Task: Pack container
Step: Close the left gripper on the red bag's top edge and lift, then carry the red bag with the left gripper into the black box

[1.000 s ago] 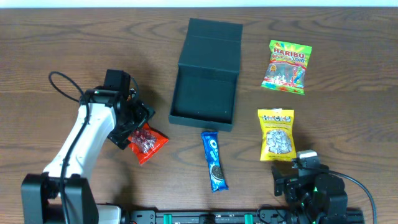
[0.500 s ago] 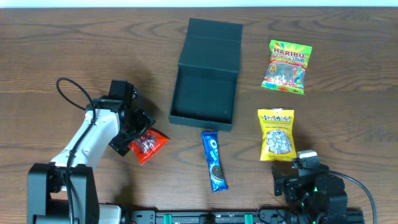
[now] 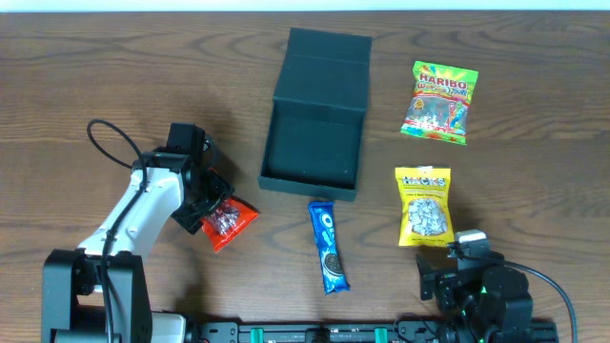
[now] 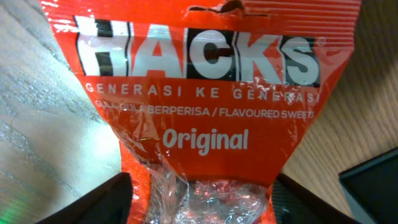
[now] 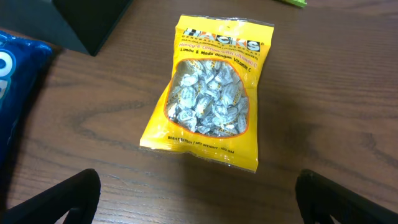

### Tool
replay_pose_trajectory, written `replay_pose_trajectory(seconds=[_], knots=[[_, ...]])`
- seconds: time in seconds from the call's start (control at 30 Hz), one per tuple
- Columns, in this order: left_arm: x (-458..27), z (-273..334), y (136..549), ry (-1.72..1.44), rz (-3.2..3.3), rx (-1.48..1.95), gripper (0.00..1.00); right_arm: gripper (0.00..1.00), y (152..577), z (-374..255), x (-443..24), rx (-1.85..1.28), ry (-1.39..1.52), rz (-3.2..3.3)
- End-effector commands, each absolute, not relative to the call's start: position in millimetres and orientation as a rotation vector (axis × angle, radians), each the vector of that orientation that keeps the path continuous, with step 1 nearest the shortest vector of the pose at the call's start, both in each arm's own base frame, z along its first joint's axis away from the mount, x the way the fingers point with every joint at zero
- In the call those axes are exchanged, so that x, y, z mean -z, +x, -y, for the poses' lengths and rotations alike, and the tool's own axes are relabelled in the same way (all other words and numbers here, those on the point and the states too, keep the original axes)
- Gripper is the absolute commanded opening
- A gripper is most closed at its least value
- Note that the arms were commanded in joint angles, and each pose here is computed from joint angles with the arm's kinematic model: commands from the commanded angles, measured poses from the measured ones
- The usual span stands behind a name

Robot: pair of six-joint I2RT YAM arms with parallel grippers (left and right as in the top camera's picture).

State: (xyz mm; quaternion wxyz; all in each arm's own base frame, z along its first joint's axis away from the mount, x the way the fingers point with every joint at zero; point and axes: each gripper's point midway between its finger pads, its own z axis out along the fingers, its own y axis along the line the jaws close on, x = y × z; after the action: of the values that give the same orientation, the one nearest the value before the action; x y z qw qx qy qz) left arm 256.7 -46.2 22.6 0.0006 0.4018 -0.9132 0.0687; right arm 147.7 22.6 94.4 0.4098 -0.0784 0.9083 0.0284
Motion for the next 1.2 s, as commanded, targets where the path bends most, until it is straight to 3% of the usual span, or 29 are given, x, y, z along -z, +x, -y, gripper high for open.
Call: replay_pose_trajectory(seconds=[0.0,0.03,0.3,0.5,0.67,0.87,0.93,1.17], knots=[[-19,42,254,1.258,2.872,-0.177,0.65,0.99,147,-23,-92,-0.075,-0.2,-2.292],[-19,42,254,1.258,2.872,-0.177,0.6,0.99,147,-23,-92,-0.075,-0.2,-2.292],[-19,42,255,1.258,2.872,-0.178,0.55,0.99,147,-23,-92,-0.075,-0.2,-2.292],[-19,42,254,1.258,2.872,-0.178,0.43,0.99,147,-23,-92,-0.075,-0.2,-2.292],[-19,42,255,1.258,2.872,-0.177,0.28,0.99,147,-23,-92,-0.075,-0.2,-2.292],[-19,42,254,1.258,2.872,-0.177,0.15,0.99,147,-23,-92,-0.075,-0.2,-2.292],[-19,42,253,1.257,2.869,-0.174,0.06,0.99,147,-23,-92,-0.075,-0.2,-2.292],[-30,40,249,1.249,2.884,-0.16,0.06,0.99,147,-23,-92,-0.075,-0.2,-2.292]])
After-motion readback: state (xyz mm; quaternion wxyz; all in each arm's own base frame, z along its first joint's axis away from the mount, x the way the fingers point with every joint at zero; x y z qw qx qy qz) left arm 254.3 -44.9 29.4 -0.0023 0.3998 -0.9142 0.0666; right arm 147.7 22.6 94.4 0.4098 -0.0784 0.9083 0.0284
